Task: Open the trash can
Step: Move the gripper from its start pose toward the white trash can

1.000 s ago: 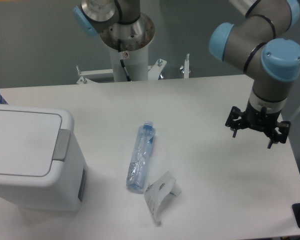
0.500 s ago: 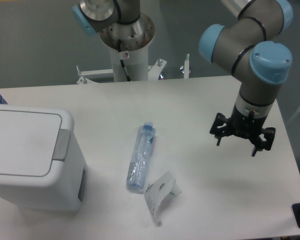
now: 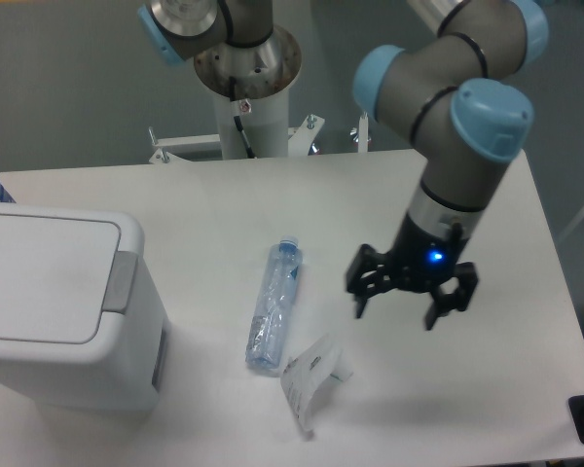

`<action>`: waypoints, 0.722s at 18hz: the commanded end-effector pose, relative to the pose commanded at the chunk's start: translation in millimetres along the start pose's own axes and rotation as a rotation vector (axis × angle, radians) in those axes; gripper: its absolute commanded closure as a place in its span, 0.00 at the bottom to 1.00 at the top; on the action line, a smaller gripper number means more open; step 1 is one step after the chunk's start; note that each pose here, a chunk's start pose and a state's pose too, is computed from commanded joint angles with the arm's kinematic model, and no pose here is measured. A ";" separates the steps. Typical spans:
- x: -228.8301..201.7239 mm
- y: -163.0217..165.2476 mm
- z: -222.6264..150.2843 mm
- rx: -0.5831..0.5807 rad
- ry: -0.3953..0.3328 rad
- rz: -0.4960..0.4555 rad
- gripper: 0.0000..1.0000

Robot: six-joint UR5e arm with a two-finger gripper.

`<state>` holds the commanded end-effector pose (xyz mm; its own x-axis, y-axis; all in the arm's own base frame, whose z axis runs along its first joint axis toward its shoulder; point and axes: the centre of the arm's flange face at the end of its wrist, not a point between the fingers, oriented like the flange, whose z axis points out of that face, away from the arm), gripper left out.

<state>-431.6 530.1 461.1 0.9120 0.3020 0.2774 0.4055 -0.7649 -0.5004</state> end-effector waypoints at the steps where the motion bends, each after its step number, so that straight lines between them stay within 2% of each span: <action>1: 15.7 -3.7 -2.7 0.015 0.001 0.007 0.00; 8: 125.4 -15.1 6.5 0.029 0.057 0.123 0.00; 10: 143.0 -9.0 0.8 0.025 0.059 0.046 0.00; 13: 149.0 -6.3 -1.2 0.023 0.061 0.010 0.00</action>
<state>-298.3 579.3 506.5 0.9111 0.2587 0.3209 0.3980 -0.7546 -0.5217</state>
